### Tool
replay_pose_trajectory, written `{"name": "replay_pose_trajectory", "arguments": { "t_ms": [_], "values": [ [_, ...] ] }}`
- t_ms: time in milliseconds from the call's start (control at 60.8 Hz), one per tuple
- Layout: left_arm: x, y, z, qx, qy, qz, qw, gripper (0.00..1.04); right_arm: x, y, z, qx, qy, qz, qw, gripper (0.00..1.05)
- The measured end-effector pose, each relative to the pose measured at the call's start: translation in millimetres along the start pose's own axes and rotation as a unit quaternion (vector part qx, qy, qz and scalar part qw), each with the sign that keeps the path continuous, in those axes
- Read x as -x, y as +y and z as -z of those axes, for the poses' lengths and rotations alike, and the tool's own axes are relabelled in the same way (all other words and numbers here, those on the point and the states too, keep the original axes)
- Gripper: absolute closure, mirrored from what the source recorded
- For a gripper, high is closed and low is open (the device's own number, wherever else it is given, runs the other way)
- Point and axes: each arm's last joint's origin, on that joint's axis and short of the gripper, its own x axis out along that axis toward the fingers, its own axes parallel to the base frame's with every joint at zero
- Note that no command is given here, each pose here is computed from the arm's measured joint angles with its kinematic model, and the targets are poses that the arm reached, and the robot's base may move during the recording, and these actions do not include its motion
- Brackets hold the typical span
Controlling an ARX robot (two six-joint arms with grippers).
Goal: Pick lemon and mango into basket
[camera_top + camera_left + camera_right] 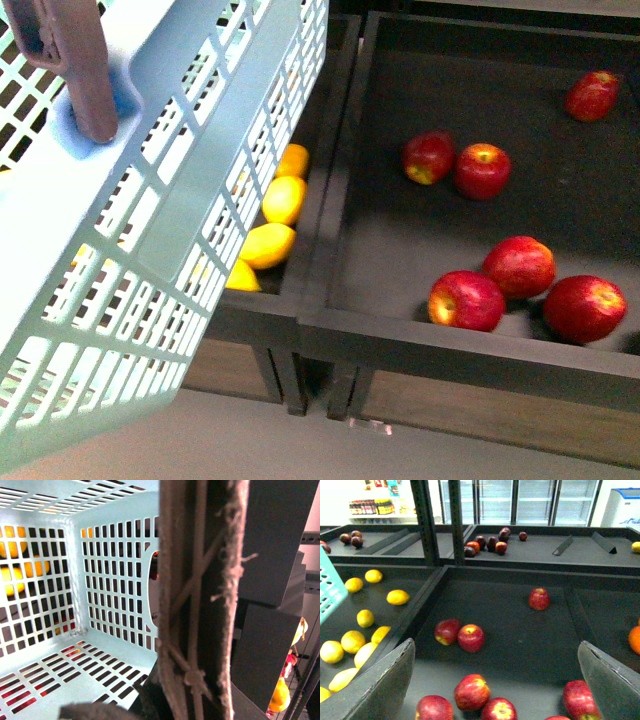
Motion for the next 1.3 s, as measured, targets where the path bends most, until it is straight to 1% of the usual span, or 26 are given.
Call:
{"name": "replay_pose_trajectory", "arguments": {
  "t_ms": [1200,1299],
  "values": [
    [0.0,0.0,-0.1,-0.002,0.0,0.0,1.0,1.0,0.0,0.0,0.1,0.0,0.0,-0.001,1.0,0.09],
    [-0.5,0.5,-3.3,0.0,-0.015,-0.001,1.0,1.0,-0.1,0.2,0.2,0.0,0.001,-0.005,1.0,0.09]
  ]
}}
